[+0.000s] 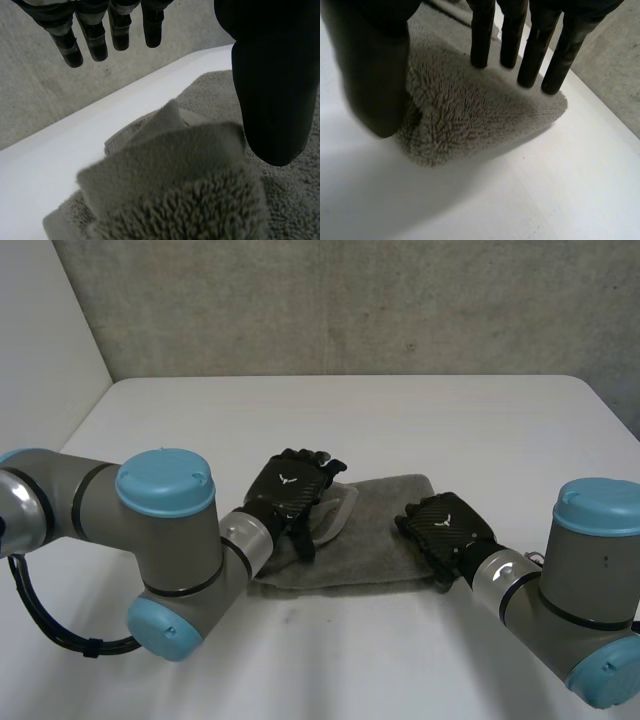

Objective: Fold the towel.

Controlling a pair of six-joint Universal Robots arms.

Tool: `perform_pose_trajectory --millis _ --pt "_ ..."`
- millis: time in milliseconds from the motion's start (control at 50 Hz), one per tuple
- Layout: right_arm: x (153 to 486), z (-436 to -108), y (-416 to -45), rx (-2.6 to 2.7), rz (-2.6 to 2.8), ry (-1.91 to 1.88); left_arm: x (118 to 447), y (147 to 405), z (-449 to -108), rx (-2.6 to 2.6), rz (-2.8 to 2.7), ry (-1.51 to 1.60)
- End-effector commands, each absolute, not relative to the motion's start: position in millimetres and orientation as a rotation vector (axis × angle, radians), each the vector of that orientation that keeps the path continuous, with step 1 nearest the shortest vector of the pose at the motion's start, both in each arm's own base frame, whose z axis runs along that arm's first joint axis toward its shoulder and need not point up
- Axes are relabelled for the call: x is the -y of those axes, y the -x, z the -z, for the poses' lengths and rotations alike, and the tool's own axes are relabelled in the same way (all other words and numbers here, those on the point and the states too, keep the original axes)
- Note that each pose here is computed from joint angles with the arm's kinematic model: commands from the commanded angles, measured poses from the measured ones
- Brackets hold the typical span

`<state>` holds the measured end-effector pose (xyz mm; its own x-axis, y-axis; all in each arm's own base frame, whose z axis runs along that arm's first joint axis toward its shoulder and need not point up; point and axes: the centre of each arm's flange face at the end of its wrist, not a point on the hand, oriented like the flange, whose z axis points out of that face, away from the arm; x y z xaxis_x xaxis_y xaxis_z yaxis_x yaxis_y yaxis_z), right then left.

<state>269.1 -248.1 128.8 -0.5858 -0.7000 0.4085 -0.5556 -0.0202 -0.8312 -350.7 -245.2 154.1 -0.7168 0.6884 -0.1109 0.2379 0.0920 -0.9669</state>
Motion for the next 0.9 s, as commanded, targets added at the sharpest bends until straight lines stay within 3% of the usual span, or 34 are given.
perform_pose_trajectory --millis 20,80,220,360,520,600,680,740,820,900 --pt "251 -124 -268 -2.103 1.686 1.412 255 348 -144 2.054 -1.670 0.885" --pt "256 -124 -264 -2.122 1.726 1.437 276 331 -141 2.190 -1.777 0.775" --pt "260 -126 -261 -2.136 1.775 1.465 283 314 -137 2.323 -1.865 0.729" --pt "262 -133 -262 -2.104 1.827 1.536 269 304 -135 2.385 -1.870 0.799" --pt "270 -167 -278 -1.907 2.026 1.715 236 311 -152 2.313 -1.853 0.847" --pt "239 -186 -334 -1.570 2.084 1.812 228 306 -171 2.275 -1.892 0.825" --pt "206 -182 -383 -1.305 2.004 1.873 230 295 -185 2.273 -1.941 0.773" --pt "195 -173 -393 -1.240 1.947 1.907 237 286 -186 2.305 -1.954 0.732" --pt "155 -140 -415 -1.054 1.750 2.067 255 254 -191 2.388 -1.993 0.599" --pt "150 -129 -420 -0.983 1.717 2.164 261 241 -191 2.420 -2.000 0.559"
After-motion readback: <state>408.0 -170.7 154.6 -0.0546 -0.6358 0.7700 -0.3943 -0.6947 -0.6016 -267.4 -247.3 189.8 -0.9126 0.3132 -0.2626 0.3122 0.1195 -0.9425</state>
